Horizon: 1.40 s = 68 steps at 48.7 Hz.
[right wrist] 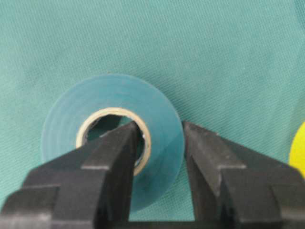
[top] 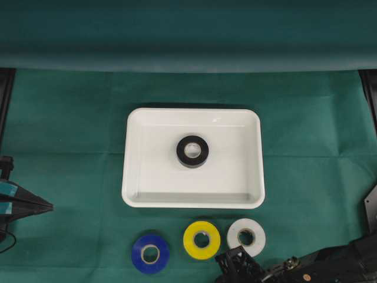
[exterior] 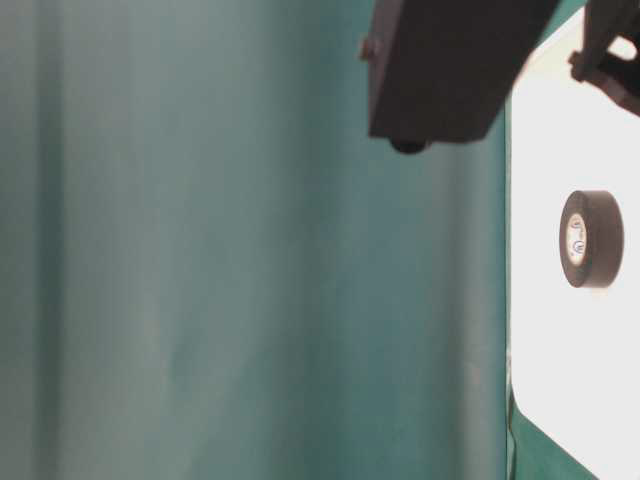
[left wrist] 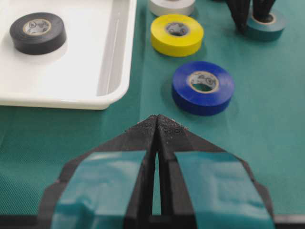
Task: Put the tape into the white case with the right arm.
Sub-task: 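Close the right gripper on the teal tape roll and lift it, then carry the teal tape over the tray beside the black roll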
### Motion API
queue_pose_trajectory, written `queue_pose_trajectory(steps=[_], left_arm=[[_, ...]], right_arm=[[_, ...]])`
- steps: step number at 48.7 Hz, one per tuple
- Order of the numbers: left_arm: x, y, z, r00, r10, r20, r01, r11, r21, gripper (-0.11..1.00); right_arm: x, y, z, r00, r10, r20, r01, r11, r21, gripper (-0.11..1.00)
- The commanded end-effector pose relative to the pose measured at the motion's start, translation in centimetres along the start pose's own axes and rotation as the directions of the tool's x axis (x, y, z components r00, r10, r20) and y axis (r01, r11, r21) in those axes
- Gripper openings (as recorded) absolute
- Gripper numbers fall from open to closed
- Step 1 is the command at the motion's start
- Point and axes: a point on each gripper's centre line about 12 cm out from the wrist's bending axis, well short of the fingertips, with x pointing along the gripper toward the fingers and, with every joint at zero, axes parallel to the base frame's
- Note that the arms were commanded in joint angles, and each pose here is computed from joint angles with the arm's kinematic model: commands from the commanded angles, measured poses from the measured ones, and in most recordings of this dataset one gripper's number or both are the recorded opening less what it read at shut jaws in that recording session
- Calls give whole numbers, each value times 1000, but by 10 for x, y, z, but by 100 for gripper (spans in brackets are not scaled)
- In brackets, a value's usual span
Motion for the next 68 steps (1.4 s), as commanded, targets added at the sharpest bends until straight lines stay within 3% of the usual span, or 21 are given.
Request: queue_pose_trajectory(steps=[1, 18, 29, 43, 56, 68], left_arm=[[1, 0, 4, 1000, -2, 9, 2, 1000, -1, 0], [1, 0, 4, 1000, -2, 9, 2, 1000, -1, 0], [1, 0, 4, 1000, -2, 9, 2, 1000, -1, 0], [0, 0, 4, 1000, -2, 9, 2, 1000, -1, 0], [0, 0, 4, 1000, -2, 11, 2, 1000, -3, 0], [1, 0, 4, 1000, -2, 8, 2, 1000, -1, 0]], right_arm=[[-8, 0, 13, 999, 1, 38, -1, 1000, 6, 1], [-22, 2, 30, 997, -2, 73, 1, 1000, 24, 1], [-48, -2, 47, 997, -39, 63, 33, 996, 85, 1], [-48, -11, 43, 997, -65, 31, 61, 992, 113, 1], [-57, -49, 34, 991, -135, -14, 135, 974, 184, 1], [-81, -93, 28, 978, -209, -11, 204, 941, 270, 1]])
